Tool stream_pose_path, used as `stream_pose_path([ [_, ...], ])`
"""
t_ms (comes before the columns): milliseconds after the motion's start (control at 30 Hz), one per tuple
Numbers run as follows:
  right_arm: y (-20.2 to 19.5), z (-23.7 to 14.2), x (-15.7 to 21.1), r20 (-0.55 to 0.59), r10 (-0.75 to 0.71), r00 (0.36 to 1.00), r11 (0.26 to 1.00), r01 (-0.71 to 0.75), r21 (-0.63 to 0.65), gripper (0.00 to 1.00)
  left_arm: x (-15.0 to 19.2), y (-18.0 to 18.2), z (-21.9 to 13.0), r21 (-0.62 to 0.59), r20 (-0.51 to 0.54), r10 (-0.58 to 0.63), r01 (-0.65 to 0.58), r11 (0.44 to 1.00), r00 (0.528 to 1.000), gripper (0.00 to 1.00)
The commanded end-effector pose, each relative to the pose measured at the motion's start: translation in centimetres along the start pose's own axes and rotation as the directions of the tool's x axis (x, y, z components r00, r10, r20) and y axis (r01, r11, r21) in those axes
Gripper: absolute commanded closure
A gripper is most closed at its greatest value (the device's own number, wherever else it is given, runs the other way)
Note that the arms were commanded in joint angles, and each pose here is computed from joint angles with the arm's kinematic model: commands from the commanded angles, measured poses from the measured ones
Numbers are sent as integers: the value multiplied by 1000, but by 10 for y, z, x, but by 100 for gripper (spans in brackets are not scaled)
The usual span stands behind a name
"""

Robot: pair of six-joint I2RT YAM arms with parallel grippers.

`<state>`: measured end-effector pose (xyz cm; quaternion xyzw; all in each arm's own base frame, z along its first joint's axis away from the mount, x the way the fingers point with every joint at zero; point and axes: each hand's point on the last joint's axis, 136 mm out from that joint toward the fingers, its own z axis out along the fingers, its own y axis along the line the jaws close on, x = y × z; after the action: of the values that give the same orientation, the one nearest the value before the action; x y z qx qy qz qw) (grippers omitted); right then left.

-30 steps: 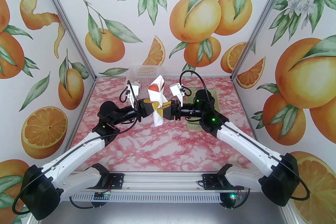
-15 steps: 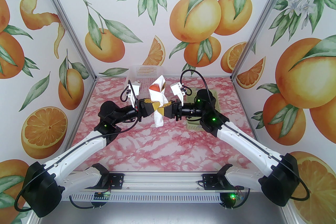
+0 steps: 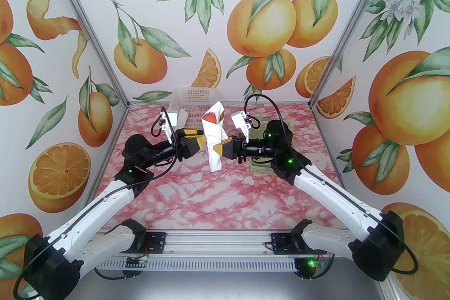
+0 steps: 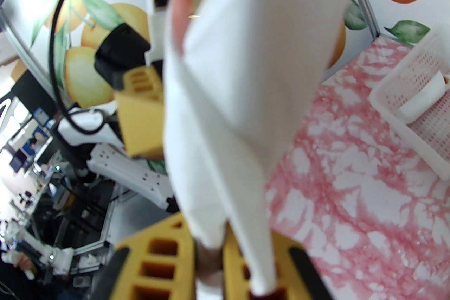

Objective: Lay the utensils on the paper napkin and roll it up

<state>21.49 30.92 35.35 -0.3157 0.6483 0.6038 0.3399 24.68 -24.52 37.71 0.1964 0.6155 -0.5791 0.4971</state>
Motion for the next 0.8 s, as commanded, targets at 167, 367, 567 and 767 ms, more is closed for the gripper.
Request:
stream_pose_path([
  [167,10,-1,1,5,-20,1000,998,20,-54,89,8,-17,3,121,-40,-13,17,992,999,43],
  [367,10,0,2,5,-18,1000,998,18,-61,89,15,-21,9,149,-69,-6,16,989,998,44],
  [567,13,2,4,-8,-18,1000,996,17,-82,87,20,-21,17,164,-81,-7,21,986,997,53],
  [767,18,6,5,-20,-22,1000,994,20,-107,86,25,-24,23,185,-97,-9,27,982,995,61],
])
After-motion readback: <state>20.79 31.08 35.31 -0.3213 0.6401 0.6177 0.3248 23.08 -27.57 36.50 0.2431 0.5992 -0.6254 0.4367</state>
